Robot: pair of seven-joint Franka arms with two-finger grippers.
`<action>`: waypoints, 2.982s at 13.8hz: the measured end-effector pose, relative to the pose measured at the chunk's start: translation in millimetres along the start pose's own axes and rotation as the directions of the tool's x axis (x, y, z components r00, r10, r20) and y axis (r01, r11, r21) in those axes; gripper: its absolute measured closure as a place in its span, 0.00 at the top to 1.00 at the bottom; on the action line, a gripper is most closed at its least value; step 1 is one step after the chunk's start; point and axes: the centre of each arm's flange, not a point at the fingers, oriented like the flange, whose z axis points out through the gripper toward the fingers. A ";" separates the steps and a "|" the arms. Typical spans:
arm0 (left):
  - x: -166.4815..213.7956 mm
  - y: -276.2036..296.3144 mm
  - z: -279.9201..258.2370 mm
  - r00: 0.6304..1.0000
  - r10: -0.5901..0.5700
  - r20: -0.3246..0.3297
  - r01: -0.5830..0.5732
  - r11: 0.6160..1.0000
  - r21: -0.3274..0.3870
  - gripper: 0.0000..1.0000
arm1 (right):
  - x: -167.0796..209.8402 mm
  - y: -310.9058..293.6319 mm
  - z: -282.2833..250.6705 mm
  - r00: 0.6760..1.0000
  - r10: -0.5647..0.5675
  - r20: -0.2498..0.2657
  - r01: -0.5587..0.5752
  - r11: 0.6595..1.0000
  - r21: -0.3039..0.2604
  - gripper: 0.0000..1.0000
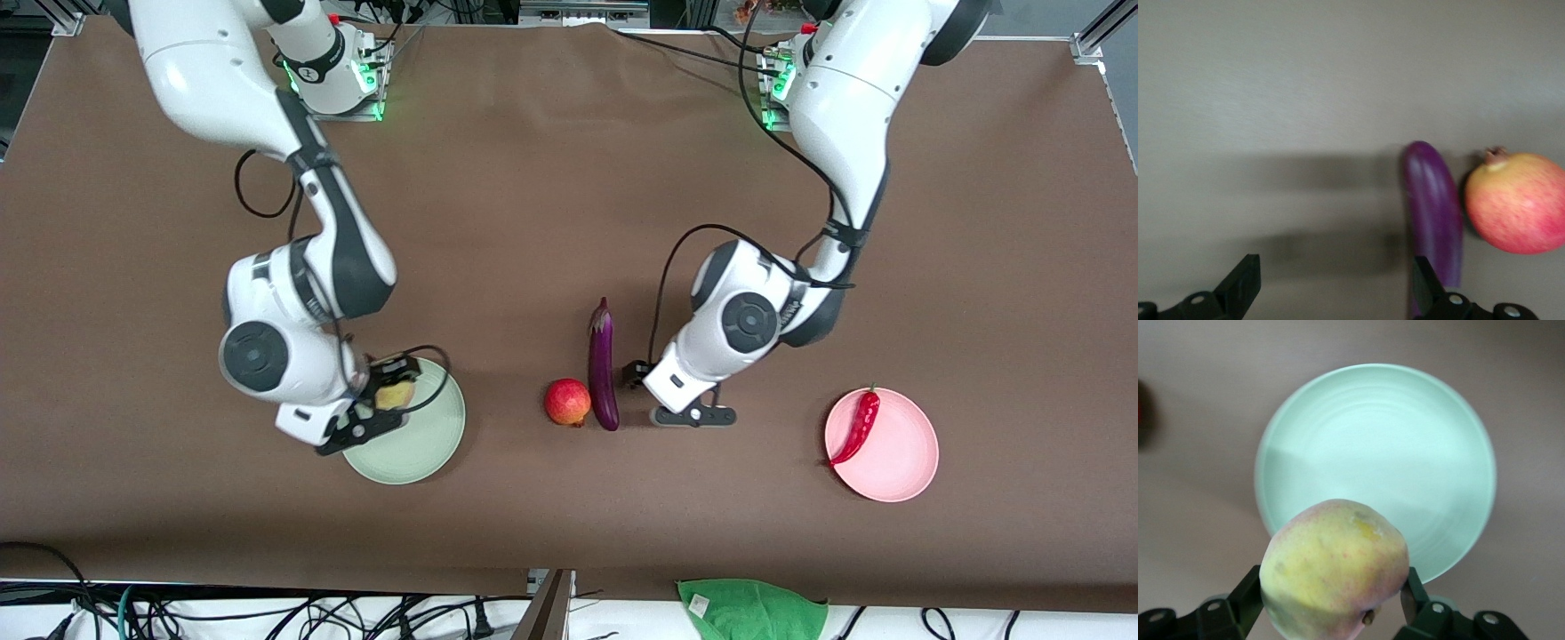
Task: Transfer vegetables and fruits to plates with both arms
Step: 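Place the peach on the green plate while the left gripper grasps the eggplant, then carry the eggplant to the pink plate while the right gripper grasps the pomegranate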
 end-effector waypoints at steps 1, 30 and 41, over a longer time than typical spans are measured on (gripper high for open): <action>-5.3 9.8 5.2 1.000 0.011 -0.004 -0.011 1.000 -0.002 1.00 | 2.2 10.4 11.9 1.000 -0.015 -0.014 0.015 1.000 -0.002 0.86; 43.2 -139.2 -51.6 0.992 0.117 -0.038 -0.113 0.988 0.103 0.36 | 31.5 -222.0 69.3 0.883 0.442 -0.155 -0.409 0.889 0.207 1.00; 69.3 -359.5 -67.9 0.962 0.271 0.046 -0.274 0.937 0.217 0.36 | 39.9 -249.6 90.0 0.797 0.551 -0.248 -0.467 0.822 0.326 1.00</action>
